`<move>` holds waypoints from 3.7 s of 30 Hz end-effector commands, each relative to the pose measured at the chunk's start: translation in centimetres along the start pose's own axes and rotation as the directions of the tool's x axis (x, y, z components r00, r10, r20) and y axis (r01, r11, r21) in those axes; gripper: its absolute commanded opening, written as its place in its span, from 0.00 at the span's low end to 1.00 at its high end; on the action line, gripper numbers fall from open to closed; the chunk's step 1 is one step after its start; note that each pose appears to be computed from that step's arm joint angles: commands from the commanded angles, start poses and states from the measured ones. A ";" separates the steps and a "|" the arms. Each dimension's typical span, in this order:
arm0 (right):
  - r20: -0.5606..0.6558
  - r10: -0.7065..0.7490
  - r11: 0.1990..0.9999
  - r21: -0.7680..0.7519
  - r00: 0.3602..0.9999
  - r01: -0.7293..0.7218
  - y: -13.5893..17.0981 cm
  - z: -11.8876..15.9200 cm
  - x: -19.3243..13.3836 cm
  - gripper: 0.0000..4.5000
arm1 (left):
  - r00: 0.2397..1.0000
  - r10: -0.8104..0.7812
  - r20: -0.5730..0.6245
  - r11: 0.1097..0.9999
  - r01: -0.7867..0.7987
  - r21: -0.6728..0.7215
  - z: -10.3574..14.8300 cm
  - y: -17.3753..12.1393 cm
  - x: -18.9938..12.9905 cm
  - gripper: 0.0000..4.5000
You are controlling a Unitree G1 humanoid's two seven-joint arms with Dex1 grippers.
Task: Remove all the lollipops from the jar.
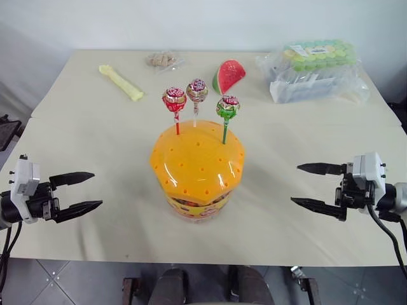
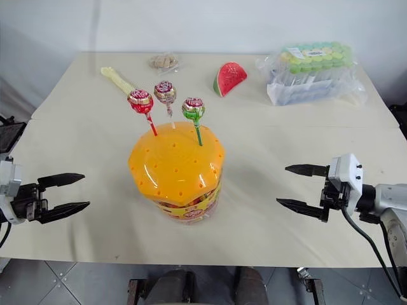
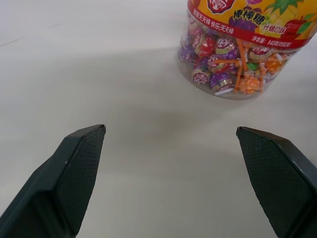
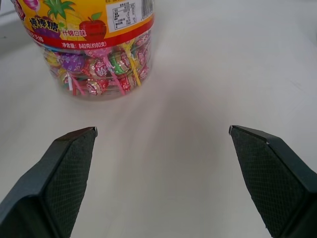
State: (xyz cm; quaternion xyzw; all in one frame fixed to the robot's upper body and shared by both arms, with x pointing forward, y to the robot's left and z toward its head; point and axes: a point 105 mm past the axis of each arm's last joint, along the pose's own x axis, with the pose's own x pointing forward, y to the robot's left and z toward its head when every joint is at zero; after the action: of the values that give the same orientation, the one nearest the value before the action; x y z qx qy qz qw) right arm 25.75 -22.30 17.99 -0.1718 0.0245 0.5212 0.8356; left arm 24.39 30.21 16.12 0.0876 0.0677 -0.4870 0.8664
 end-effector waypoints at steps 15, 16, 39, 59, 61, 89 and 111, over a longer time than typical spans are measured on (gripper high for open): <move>0.034 -0.011 1.000 -0.022 0.999 0.012 -0.9 2.0 -0.5 1.00 | 0.999 0.011 0.033 0.998 -0.013 0.067 4.2 -0.4 0.0 1.00; 0.036 -0.009 1.000 -0.026 0.999 0.010 -0.9 2.3 -0.6 1.00 | 0.998 -0.019 0.052 0.997 0.015 0.077 5.3 -0.8 0.2 1.00; 0.321 -0.047 0.999 0.003 0.946 0.048 2.6 10.8 -1.1 1.00 | 0.764 -0.618 0.183 0.760 0.522 0.386 16.9 -3.2 11.1 1.00; 0.319 -0.213 0.976 0.022 0.924 0.217 2.7 9.7 -2.3 1.00 | 0.638 -0.745 0.196 0.649 0.625 0.433 19.4 -4.3 12.7 0.21; 0.320 -0.216 0.975 0.021 0.922 0.221 2.6 9.7 -2.3 1.00 | 0.627 -0.755 0.193 0.639 0.634 0.435 19.5 -4.6 12.8 0.08; 0.308 -0.225 0.973 0.024 0.924 0.228 1.6 9.1 -2.2 1.00 | 0.787 -0.599 0.150 0.774 0.519 0.362 19.3 -3.6 11.8 0.38; 0.308 -0.246 0.968 0.024 0.919 0.251 1.5 9.3 -2.3 1.00 | 0.717 -0.665 0.207 0.728 0.562 0.392 20.1 -4.4 13.2 0.00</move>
State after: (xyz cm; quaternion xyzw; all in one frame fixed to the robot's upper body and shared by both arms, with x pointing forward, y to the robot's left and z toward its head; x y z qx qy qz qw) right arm 22.75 -20.94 25.77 -0.0824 -0.1104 0.4326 0.8910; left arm 28.68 12.25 31.38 0.0866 -0.1030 -0.7614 0.6342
